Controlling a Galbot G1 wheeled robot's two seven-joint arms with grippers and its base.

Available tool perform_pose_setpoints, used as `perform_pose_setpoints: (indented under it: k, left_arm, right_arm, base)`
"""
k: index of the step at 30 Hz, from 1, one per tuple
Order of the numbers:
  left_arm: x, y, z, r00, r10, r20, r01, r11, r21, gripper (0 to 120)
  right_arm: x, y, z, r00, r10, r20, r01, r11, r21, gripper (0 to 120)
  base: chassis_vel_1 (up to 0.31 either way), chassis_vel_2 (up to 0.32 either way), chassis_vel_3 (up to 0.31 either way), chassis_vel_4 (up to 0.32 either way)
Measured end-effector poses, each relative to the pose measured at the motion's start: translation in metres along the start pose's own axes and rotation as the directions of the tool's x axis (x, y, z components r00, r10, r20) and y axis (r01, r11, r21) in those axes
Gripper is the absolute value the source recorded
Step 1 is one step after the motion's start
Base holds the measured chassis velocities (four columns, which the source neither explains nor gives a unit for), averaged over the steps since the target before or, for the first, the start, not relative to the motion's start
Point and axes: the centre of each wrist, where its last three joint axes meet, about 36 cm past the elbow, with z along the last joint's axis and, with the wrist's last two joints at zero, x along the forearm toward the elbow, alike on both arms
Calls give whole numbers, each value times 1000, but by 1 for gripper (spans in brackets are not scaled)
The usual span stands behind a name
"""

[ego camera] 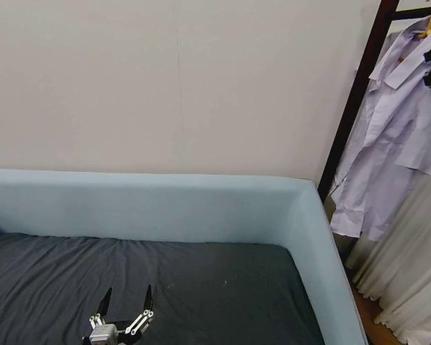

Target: Pick up the clothes from the sofa and hang them on the clothes hanger.

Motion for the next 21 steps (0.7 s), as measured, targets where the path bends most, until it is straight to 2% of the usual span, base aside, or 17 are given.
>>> perform_pose_setpoints:
  k: [5, 10, 14, 21]
  left_arm:
    - [0, 0, 0, 1000, 0, 0, 0, 1000, 0, 100]
    - [0, 0, 0, 1000, 0, 0, 0, 1000, 0, 100]
    - [0, 0, 0, 1000, 0, 0, 0, 1000, 0, 100]
    - [0, 0, 0, 1000, 0, 0, 0, 1000, 0, 100]
  right_arm:
    - [-8, 10, -8, 999, -8, -35, 7, 1000, -30, 8]
    - [-8, 20, -15, 995, -24, -93, 11, 990, -141, 8]
    - [-3, 26, -28, 991, 3, -137, -34, 973, -228, 8]
    - [-4, 38, -47, 982, 64, -178, -113, 954, -277, 8]
  base:
    - [0, 0, 0, 0]
    - [0, 0, 0, 0]
    - [0, 0, 0, 0]
    - [0, 0, 0, 0]
